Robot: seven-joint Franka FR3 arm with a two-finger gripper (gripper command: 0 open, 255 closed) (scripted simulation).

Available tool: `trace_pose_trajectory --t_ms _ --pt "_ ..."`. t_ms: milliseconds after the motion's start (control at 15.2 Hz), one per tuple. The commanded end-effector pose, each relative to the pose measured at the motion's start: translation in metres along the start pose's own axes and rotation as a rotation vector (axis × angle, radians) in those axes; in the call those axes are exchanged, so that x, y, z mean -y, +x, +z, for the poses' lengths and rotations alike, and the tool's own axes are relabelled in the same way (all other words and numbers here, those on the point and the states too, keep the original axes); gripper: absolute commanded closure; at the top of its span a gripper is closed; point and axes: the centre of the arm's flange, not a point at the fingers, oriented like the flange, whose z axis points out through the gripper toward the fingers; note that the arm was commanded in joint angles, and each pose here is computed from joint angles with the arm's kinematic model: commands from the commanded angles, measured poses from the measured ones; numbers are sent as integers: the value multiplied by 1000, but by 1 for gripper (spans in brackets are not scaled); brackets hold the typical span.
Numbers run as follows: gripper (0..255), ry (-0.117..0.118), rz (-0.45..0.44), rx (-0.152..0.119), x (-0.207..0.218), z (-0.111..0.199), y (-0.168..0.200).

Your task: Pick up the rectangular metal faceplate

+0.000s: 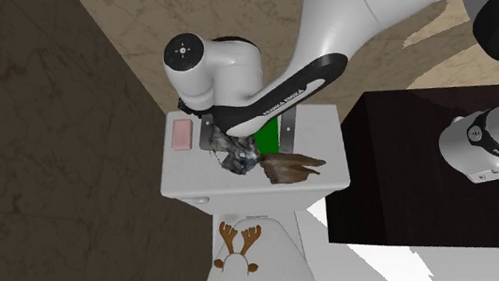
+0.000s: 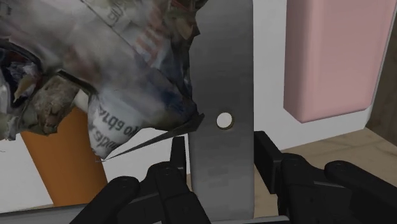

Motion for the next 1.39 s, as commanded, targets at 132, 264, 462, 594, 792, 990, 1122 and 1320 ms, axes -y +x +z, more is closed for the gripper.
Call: trace_pose_trajectory --t_ms 132,264,462,594,792,990,1122,1320 --pt "255 -1 0 0 0 1 0" --pt "255 -1 0 0 0 1 0" --pt "255 -1 0 0 1 -10 1" --pt "255 -1 0 0 2 -21 2" --pt "255 -1 0 0 3 -36 4" --pt "255 -1 0 0 4 -52 6" --pt "255 -1 0 0 5 -63 8" --pt "255 -1 0 0 6 -78 10"
